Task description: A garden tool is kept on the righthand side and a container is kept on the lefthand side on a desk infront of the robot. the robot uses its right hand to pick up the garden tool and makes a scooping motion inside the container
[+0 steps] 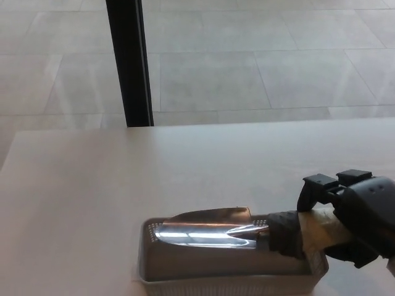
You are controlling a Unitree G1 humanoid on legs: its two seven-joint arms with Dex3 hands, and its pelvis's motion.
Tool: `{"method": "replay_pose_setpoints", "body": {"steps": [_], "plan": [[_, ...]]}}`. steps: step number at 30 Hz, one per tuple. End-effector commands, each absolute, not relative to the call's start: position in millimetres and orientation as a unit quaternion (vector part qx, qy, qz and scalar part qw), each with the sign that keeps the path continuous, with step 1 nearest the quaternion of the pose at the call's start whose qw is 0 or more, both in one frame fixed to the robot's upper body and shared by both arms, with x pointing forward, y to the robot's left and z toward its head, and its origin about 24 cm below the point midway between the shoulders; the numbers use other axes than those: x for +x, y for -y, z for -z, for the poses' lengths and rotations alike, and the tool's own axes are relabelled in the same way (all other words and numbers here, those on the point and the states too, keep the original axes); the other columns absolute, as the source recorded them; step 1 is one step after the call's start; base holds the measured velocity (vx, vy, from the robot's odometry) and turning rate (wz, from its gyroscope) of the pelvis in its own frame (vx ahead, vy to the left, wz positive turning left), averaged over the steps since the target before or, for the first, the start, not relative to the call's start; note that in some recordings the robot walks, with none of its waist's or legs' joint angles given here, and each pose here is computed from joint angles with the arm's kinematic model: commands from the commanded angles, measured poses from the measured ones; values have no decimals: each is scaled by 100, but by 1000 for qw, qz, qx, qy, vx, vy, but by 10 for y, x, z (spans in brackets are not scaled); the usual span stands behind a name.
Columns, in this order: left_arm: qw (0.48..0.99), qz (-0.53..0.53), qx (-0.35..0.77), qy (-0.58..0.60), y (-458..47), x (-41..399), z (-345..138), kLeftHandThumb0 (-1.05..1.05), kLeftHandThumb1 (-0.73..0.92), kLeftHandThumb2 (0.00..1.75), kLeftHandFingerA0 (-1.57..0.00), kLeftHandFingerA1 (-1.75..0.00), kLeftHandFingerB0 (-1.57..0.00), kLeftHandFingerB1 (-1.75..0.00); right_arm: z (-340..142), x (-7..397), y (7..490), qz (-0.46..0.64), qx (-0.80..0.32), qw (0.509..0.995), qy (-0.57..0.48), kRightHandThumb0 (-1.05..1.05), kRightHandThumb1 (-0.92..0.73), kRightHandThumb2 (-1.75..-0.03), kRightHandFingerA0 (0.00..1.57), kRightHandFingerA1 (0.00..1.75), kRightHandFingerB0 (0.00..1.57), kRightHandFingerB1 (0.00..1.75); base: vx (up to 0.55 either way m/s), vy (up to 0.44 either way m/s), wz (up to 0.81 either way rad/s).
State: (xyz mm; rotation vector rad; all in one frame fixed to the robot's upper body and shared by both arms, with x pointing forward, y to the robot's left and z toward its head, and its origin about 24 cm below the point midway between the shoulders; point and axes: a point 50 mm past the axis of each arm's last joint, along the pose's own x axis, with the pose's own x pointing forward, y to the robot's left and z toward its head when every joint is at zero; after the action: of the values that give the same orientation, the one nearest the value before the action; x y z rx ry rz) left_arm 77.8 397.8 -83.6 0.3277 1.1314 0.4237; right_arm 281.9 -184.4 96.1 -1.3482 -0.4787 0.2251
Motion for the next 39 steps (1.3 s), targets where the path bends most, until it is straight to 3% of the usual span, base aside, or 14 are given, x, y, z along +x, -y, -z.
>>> {"method": "replay_pose_setpoints", "body": {"steps": [1, 2, 3, 4, 11, 12, 13, 15, 26, 28, 30, 31, 32, 39], "plan": [[801, -218, 151, -536, -4013, 646, 838, -44, 63, 60, -70, -84, -60, -51, -1591, 2905, 2445, 102, -226, 942, 227, -10, -60, -109, 87, 175, 71, 151, 0, 0, 0], [800, -222, 148, -537, -4022, 638, 834, -45, 62, 58, -75, -92, -71, -59, -1650, 2929, 2502, 95, -238, 938, 234, -16, -56, -114, 120, 141, 87, 119, 0, 0, 0], [799, -221, 151, -539, -4029, 634, 829, -44, 63, 58, -76, -86, -69, -56, -1682, 2946, 2532, 95, -248, 935, 235, -18, -54, -114, 118, 140, 87, 118, 0, 0, 0], [797, -217, 162, -540, -4026, 631, 831, -44, 64, 58, -74, -91, -66, -53, -1726, 2958, 2560, 98, -256, 933, 233, -12, -55, -112, 85, 175, 72, 147, 0, 0, 0], [793, -213, 162, -547, -4017, 576, 848, -46, 64, 59, -73, -81, -67, -53, -1947, 3033, 2688, 111, -342, 893, 272, -9, -52, -114, 88, 171, 78, 147, 0, 0, 0], [791, -209, 168, -551, -4019, 558, 848, -47, 65, 60, -69, -73, -64, -51, -1956, 3044, 2695, 107, -356, 888, 272, -13, -51, -115, 118, 139, 92, 120, 0, 0, 0], [790, -207, 169, -552, -4018, 546, 851, -45, 65, 60, -70, -72, -63, -50, -1971, 3053, 2701, 106, -368, 884, 269, -6, -52, -118, 89, 171, 78, 148, 0, 0, 0], [786, -206, 176, -556, -4021, 522, 853, -45, 66, 59, -67, -65, -61, -48, -1988, 3067, 2723, 113, -390, 877, 259, -7, -51, -111, 85, 171, 74, 148, 0, 0, 0], [786, -210, 168, -557, -4002, 505, 873, -47, 64, 59, -69, -68, -62, -48, -1752, 3161, 3048, 177, -394, 882, 186, -13, -58, -96, 84, 175, 73, 146, 0, 0, 0], [788, -214, 157, -555, -3979, 517, 890, -46, 62, 59, -72, -75, -63, -48, -1607, 3147, 3121, 188, -404, 881, 158, -18, -64, -75, 88, 175, 73, 147, 0, 0, 0], [787, -211, 161, -557, -3975, 512, 895, -46, 63, 59, -71, -69, -62, -48, -1504, 3151, 3176, 203, -398, 886, 125, -22, -63, -81, 90, 175, 76, 144, 0, 0, 0], [787, -213, 159, -557, -3974, 500, 897, -46, 64, 60, -69, -64, -60, -46, -1455, 3155, 3201, 207, -395, 888, 110, -18, -62, -85, 108, 175, 72, 137, 0, 0, 0], [787, -218, 155, -556, -3975, 495, 898, -46, 63, 59, -72, -82, -62, -47, -1407, 3156, 3224, 211, -392, 890, 101, -23, -61, -88, 91, 175, 76, 145, 0, 0, 0], [790, -214, 160, -552, -3970, 530, 894, -47, 64, 60, -73, -83, -60, -49, -1055, 3134, 3325, 226, -424, 877, 4, -16, -62, -88, 89, 169, 77, 140, 0, 0, 0]]}}
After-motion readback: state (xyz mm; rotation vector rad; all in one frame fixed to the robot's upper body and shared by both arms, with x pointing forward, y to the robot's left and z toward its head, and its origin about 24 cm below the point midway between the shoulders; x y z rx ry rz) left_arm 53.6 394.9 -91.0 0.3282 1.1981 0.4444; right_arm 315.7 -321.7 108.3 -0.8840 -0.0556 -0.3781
